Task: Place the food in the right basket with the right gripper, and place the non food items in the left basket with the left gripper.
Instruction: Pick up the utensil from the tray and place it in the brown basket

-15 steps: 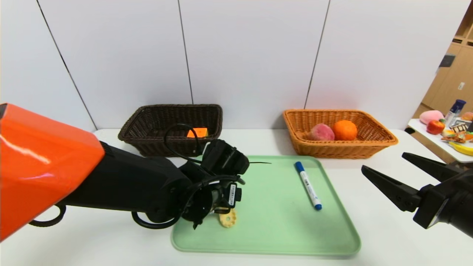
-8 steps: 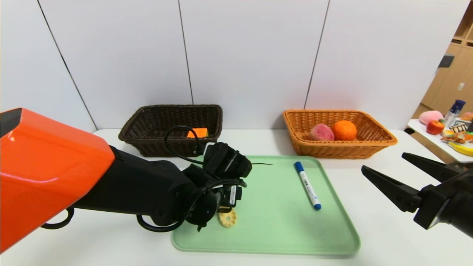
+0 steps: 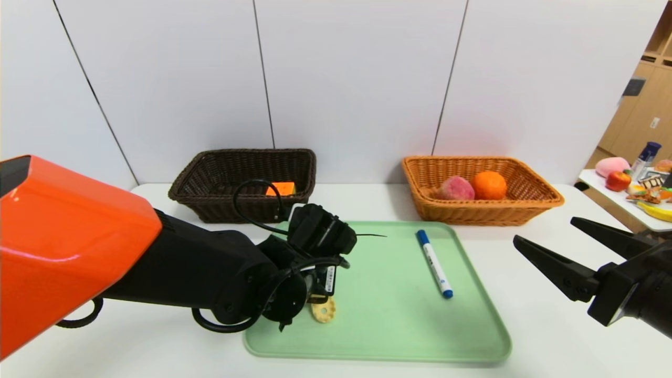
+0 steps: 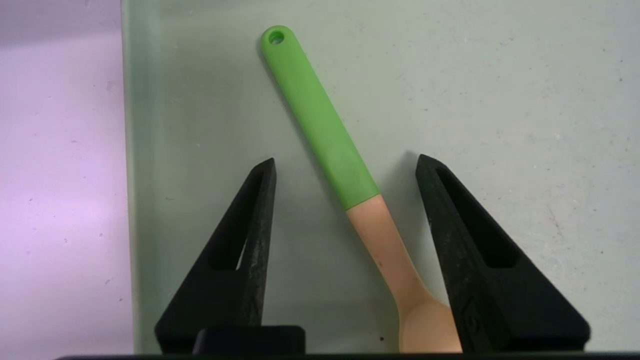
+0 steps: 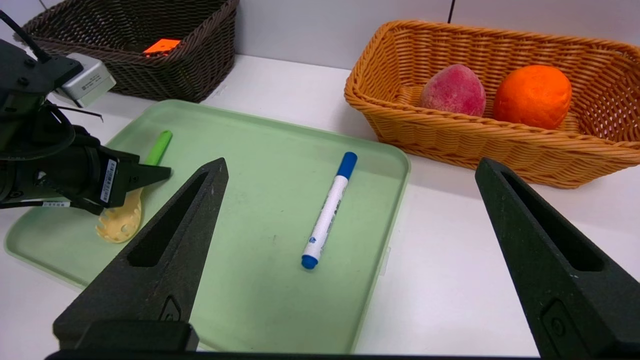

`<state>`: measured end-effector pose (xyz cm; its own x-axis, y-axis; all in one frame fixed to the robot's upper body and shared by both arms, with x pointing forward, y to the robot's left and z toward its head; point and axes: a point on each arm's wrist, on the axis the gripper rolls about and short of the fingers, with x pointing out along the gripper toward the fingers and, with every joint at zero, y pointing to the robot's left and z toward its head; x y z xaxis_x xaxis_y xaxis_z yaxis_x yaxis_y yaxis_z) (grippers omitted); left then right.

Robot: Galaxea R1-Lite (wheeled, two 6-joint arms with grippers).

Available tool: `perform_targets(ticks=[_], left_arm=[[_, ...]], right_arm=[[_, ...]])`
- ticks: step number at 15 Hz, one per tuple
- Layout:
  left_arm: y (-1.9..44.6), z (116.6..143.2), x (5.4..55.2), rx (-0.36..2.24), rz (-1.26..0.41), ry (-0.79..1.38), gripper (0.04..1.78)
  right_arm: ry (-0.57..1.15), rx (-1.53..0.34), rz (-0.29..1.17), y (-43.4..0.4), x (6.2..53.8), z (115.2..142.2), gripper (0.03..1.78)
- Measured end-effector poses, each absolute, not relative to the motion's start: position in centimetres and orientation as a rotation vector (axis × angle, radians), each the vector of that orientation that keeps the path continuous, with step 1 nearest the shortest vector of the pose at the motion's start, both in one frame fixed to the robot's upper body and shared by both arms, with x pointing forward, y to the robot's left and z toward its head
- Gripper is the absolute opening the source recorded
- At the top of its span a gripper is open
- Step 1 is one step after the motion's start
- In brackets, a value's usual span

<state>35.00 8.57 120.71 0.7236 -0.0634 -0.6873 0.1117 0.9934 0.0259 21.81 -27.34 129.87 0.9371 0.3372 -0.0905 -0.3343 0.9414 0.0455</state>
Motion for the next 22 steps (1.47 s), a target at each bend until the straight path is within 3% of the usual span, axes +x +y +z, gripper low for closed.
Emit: perform_targets(ticks=[3,12,13,14,22], left_arm=[[8.7,120.8,34.9,0.075,-0.097,0.758,0.8],[8.9,121.4,34.0,0.073,-0.116,0.753,0.74],[8.8,121.6,34.0,0.069,-0.118,0.749,0.54],[8.8,121.6,33.9,0.069,-0.119,0.748,0.19],[8.2,123.4,33.0,0.061,-0.135,0.685,0.18]], right_arm=[[0.095,0.03,0.344,-27.3,21.8,129.9,1.71],[0.087,0.033,0.343,-27.4,21.6,130.0,1.71],[0.086,0.033,0.343,-27.4,21.6,130.0,1.71],[0.086,0.032,0.343,-27.5,21.6,130.0,1.71],[0.093,0.027,0.343,-27.5,21.5,129.8,1.71]])
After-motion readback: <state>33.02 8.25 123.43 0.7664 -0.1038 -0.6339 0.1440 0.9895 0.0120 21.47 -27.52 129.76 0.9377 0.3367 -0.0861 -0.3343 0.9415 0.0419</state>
